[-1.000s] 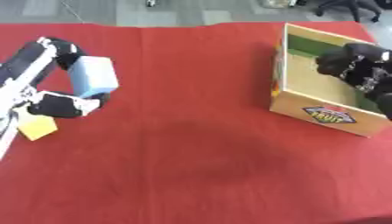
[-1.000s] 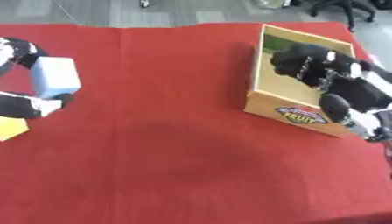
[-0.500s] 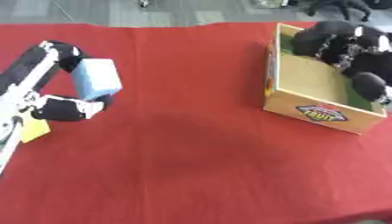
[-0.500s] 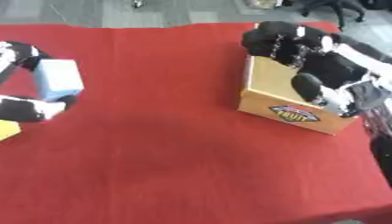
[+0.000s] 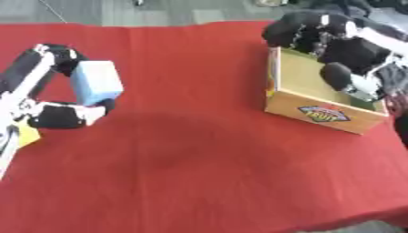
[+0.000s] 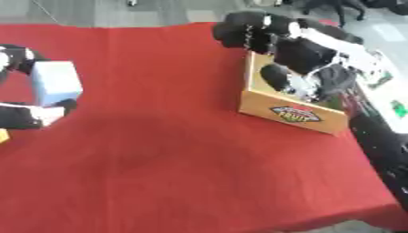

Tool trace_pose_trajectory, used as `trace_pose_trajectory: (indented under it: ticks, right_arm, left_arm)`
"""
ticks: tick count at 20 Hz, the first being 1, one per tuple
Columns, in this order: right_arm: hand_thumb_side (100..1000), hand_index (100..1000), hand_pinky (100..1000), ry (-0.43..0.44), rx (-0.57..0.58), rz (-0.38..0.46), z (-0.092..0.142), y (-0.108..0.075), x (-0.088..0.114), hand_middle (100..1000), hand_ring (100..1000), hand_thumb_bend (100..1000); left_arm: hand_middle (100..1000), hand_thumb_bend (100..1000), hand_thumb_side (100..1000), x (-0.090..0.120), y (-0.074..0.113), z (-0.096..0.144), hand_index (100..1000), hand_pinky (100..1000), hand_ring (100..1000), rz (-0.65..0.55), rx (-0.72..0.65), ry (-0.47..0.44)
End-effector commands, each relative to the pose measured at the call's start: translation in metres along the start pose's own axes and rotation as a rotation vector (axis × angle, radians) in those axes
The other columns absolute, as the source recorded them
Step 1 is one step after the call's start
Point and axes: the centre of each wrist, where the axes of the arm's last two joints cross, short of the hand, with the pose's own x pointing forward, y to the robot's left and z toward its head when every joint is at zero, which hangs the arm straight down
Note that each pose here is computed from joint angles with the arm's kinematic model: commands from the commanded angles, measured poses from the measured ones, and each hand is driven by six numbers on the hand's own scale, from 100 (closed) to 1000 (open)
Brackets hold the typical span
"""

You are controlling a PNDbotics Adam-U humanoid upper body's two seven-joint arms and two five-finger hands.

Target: Pick up the objects with one hand, pass them to the other hand, and then place them into the box on the other side of the table.

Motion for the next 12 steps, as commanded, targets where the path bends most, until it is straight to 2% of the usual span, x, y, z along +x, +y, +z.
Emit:
trace_pose_trajectory:
  ticks: [1,12]
  right_arm:
    - [372,1000,1000,0.017,0.033,0.049,-0.002,-0.010,0.003,946,1000,100]
    - [317,1000,993,0.027,0.061,0.114,-0.014,-0.020,-0.007,942,1000,100]
  left_arm:
    - [480,100,147,0.010,0.002,-0.008,473,676,606,-0.011,0.009,-0.053]
    - [476,100,185,0.026,-0.016,-0.031,475,675,605,0.038,-0.010,-0.144]
